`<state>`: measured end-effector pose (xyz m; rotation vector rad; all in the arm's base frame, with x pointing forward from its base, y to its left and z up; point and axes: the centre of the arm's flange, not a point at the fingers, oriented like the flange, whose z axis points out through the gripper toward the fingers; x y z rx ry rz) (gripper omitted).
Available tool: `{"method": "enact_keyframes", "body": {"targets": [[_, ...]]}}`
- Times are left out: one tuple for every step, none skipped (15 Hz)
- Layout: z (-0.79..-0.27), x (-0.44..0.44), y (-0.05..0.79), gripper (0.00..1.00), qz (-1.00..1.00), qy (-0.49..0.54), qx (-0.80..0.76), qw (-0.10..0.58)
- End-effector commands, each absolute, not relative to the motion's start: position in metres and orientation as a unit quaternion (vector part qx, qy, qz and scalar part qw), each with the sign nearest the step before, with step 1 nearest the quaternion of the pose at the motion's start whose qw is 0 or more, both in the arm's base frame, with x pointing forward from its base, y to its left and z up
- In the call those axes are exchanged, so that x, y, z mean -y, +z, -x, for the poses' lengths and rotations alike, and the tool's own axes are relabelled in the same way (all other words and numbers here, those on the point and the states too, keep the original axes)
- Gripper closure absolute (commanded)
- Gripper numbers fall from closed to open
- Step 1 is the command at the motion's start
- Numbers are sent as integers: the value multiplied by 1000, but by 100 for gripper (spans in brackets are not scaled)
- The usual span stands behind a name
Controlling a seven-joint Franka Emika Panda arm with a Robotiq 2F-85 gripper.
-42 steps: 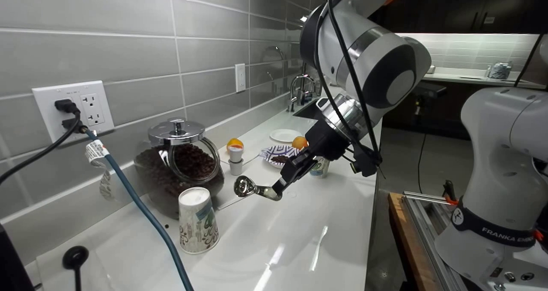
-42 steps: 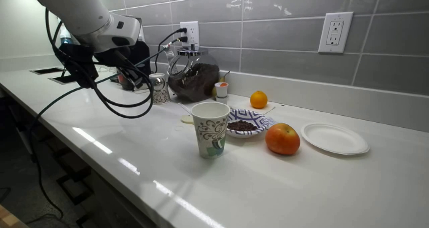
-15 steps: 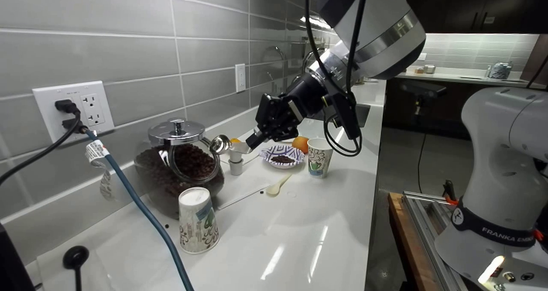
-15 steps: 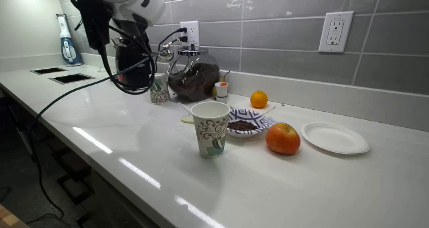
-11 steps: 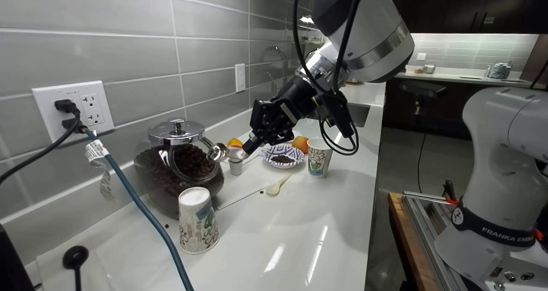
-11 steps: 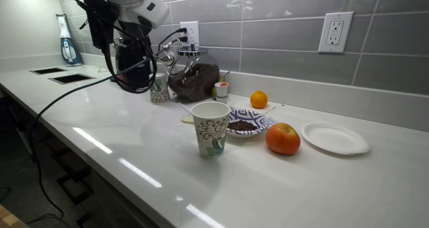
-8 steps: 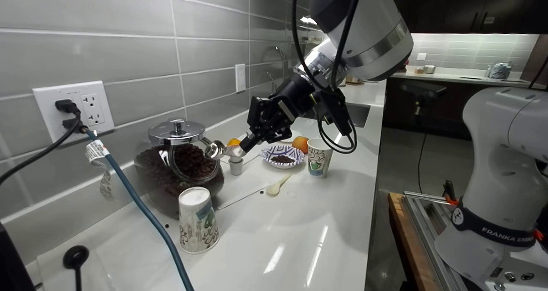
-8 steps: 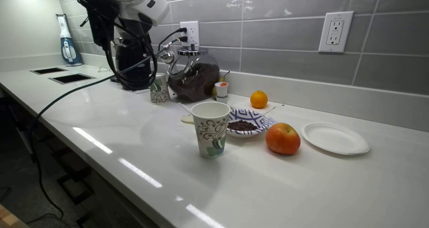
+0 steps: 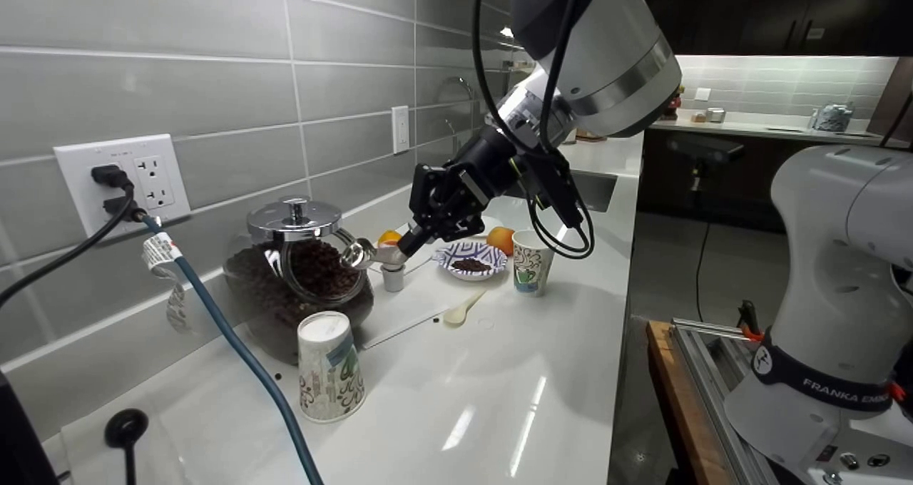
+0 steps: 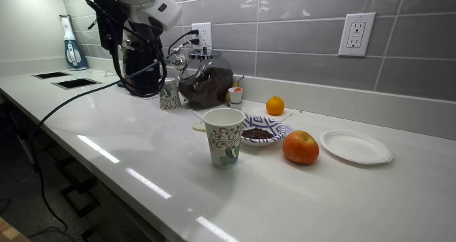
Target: Scoop some of the contents in the jar and pour them in the bowl
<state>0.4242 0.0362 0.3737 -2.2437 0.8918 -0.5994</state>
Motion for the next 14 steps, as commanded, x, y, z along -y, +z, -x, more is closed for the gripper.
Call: {"method": "enact_keyframes", "body": {"targets": [[-445, -40, 381, 99, 848, -216, -356, 328], [-448, -41, 382, 99, 846, -215, -360, 330], [-452, -41, 384, 99, 844, -209, -365, 331], [-456, -42, 383, 99, 843, -202, -371, 333], [-461, -41, 383, 99, 842, -193, -375, 336], [-465, -41, 383, 99, 841, -186, -379, 340], [-470, -41, 383, 99, 839, -176, -385, 343], [-474, -40, 382, 99, 837, -172, -391, 343], [-480, -38, 382, 99, 834, -168, -400, 341], [-484, -35, 381, 99, 831, -166, -408, 340], [-487, -33, 381, 99, 828, -166, -415, 339], [-491, -31, 380, 99, 826, -162, -421, 337], [-494, -29, 380, 99, 824, -159, -427, 336], [-498, -27, 378, 99, 824, -152, -431, 336]]}}
